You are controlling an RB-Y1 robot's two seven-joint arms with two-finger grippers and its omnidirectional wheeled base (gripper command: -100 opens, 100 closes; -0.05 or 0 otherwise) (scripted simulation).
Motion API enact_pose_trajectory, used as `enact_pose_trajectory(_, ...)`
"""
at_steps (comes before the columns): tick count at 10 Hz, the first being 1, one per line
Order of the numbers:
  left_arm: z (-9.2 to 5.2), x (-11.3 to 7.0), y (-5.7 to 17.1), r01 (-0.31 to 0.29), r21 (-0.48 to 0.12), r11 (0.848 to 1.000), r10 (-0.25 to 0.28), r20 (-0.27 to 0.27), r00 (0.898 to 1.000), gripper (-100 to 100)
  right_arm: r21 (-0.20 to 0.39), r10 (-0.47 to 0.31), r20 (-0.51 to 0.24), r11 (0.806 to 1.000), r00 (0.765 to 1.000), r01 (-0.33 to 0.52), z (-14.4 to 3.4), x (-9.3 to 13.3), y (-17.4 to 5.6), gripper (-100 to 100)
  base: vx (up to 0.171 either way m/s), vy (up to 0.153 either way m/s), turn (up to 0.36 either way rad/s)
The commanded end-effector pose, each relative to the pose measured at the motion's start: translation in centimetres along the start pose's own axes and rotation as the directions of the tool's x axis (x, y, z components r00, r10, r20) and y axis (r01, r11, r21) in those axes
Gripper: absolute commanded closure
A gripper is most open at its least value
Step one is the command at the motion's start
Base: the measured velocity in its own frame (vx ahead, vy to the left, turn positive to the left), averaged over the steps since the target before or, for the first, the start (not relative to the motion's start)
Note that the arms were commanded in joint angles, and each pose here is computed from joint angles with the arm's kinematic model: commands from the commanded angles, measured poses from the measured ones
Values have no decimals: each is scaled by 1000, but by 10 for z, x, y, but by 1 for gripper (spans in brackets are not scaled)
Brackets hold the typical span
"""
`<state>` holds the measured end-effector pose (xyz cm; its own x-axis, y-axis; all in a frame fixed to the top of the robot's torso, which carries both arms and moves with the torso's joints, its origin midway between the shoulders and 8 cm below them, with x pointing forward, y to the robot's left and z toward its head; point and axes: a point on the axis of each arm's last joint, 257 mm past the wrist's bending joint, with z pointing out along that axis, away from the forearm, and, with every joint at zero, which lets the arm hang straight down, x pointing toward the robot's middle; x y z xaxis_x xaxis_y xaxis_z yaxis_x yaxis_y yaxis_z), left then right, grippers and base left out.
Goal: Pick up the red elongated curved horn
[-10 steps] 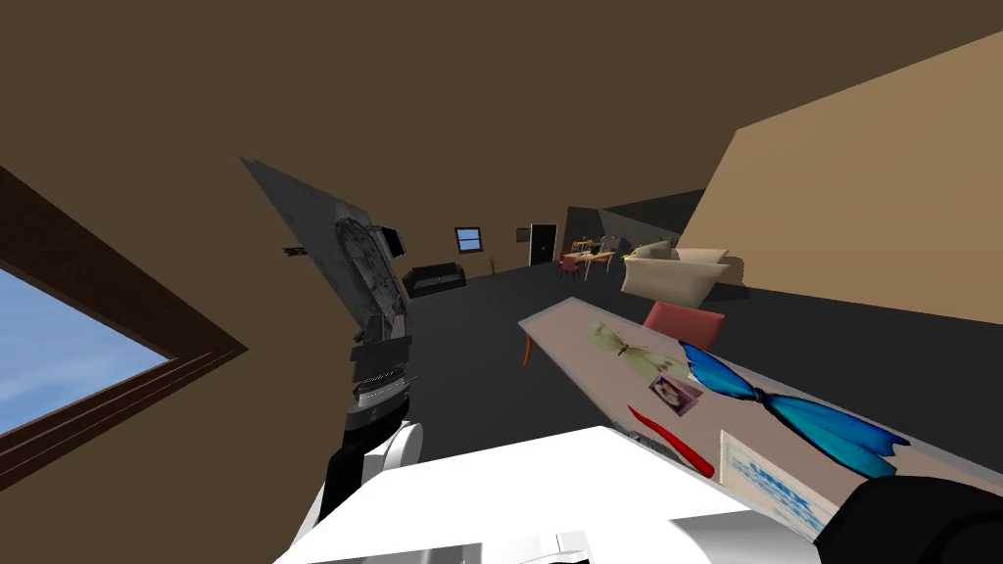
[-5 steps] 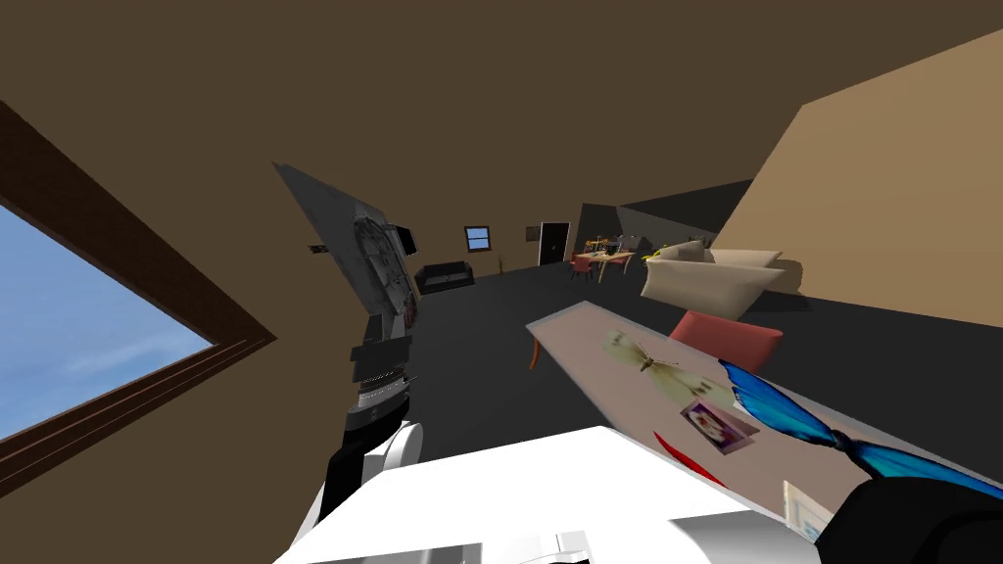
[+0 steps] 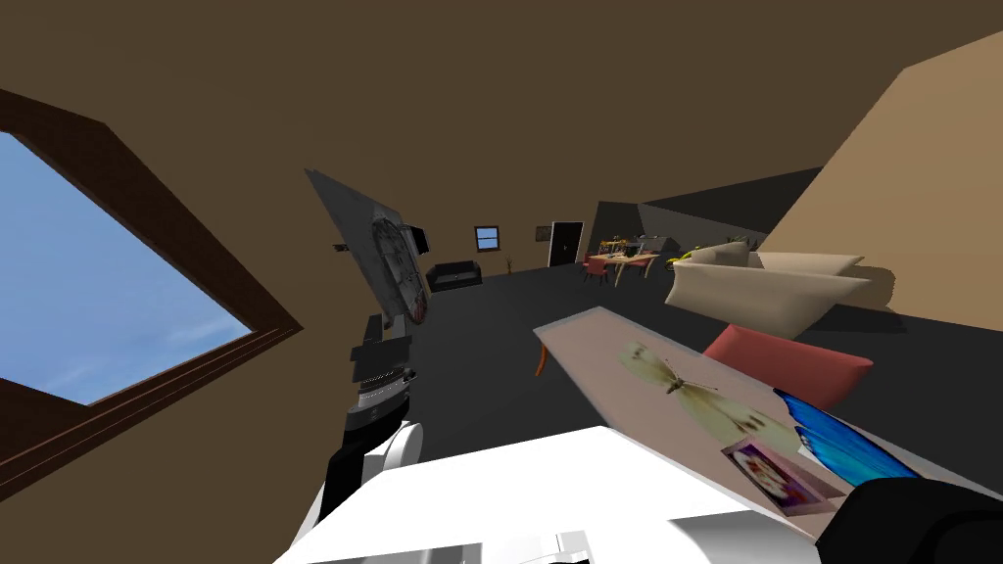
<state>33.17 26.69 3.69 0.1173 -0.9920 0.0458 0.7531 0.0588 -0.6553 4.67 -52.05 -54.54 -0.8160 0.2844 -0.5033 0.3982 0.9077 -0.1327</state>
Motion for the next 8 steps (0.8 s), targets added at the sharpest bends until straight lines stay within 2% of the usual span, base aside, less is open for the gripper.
enact_pose_trajectory(1, 0, 0, 0, 0, 0, 1000, 0, 0, 1000, 0, 30, -27, -38, 999, 999, 28, -2, 18, -15, -100, 95, -43, 122)
enact_pose_trajectory(2, 0, 0, 0, 0, 0, 1000, 0, 0, 1000, 0, 52, -77, -88, 995, 993, 82, -8, 43, -29, -100, 115, -71, 229)
enact_pose_trajectory(3, 0, 0, 0, 0, 0, 1000, 0, 0, 1000, 0, 60, -77, -96, 995, 992, 83, -8, 47, -33, -100, 88, -72, 144)
enact_pose_trajectory(4, 0, 0, 0, 0, 0, 1000, 0, 0, 1000, 0, 78, -124, -150, 988, 981, 136, -16, 74, -48, -100, 65, -70, 234)
enact_pose_trajectory(6, 0, 0, 0, 0, 0, 1000, 0, 0, 1000, 0, 82, -124, -154, 987, 980, 137, -17, 76, -50, -100, 40, -47, 47)
enact_pose_trajectory(7, 0, 0, 0, 0, 0, 1000, 0, 0, 1000, 0, 95, -167, -210, 977, 963, 190, -27, 103, -65, -100, 53, -58, 189)
enact_pose_trajectory(8, 0, 0, 0, 0, 0, 1000, 0, 0, 1000, 0, 95, -167, -210, 977, 963, 190, -27, 103, -65, -100, 55, -56, 155)
